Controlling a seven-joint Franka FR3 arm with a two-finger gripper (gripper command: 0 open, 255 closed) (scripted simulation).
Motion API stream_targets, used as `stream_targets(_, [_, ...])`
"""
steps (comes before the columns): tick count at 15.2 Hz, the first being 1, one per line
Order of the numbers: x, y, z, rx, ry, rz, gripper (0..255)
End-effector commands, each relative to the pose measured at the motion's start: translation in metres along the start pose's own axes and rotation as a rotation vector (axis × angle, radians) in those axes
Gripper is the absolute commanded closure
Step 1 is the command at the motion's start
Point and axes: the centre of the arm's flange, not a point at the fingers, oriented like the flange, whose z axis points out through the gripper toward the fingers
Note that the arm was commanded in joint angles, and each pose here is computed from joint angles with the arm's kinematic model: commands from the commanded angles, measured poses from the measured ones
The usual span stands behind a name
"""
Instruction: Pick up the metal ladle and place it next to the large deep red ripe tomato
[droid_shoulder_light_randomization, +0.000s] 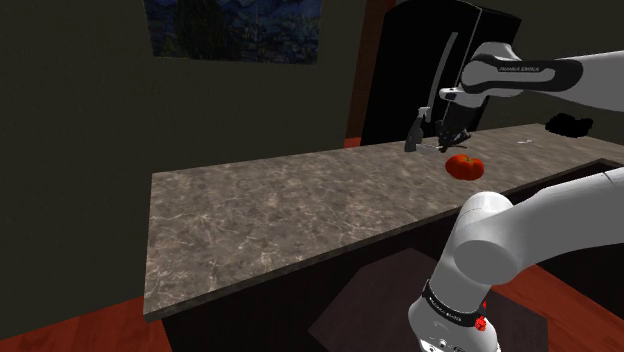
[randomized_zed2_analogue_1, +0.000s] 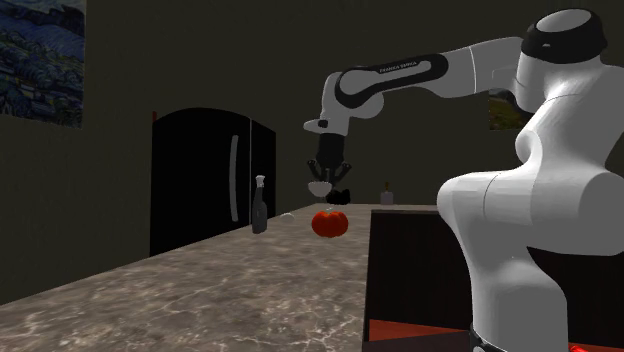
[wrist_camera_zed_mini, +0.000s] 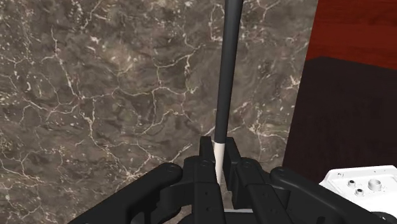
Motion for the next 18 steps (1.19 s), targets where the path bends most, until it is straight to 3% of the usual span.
stream_targets(1, [-0.015,-0.004,0.007,0.000,-0.001,-0.002,255])
stream_targets(18, [-0.018,-0.014,0.096,0.000,-0.001,-0.002,255])
